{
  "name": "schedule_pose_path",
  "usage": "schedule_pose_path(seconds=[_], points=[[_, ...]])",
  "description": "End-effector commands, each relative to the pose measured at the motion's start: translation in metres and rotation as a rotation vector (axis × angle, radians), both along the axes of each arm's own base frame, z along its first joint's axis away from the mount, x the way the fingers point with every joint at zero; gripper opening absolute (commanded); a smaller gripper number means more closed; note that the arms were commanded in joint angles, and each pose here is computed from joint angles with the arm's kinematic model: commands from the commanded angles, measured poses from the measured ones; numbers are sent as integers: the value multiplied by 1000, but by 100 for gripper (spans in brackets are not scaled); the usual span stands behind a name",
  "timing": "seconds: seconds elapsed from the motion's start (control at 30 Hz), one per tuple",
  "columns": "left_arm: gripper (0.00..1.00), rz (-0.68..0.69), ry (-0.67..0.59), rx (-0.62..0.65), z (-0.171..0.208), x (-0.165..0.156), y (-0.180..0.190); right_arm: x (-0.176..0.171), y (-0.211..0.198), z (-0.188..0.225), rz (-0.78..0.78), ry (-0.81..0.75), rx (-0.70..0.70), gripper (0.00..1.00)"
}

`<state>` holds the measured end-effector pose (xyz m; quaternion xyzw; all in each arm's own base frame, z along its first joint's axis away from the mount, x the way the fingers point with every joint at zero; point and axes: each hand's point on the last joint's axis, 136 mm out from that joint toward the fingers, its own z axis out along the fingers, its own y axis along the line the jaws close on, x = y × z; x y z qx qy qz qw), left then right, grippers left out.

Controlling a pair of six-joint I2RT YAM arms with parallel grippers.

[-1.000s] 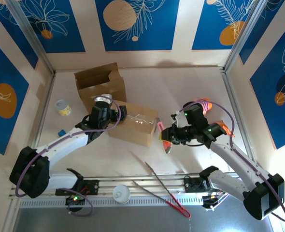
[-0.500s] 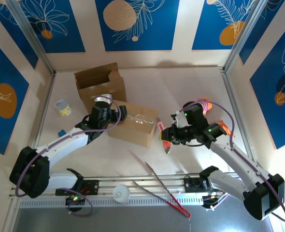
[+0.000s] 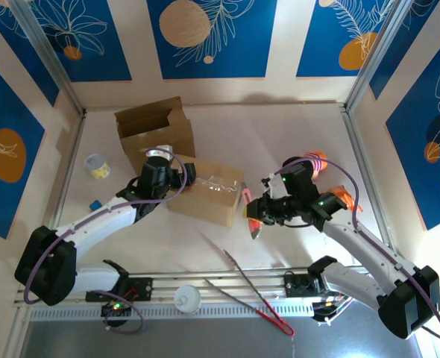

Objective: Unpack the express box

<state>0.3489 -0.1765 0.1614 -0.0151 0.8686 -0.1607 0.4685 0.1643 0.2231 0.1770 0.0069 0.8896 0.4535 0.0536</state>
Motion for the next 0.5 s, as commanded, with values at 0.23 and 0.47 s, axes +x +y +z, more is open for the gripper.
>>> schedule_pose_path(seconds=[0.23,0.47], points=[[99,9,182,126,-61,-23,15,-28,6,-8,45,127,13,0],[99,13,184,124,-64,-24,15,-37,10,-11,55,151,13,0]])
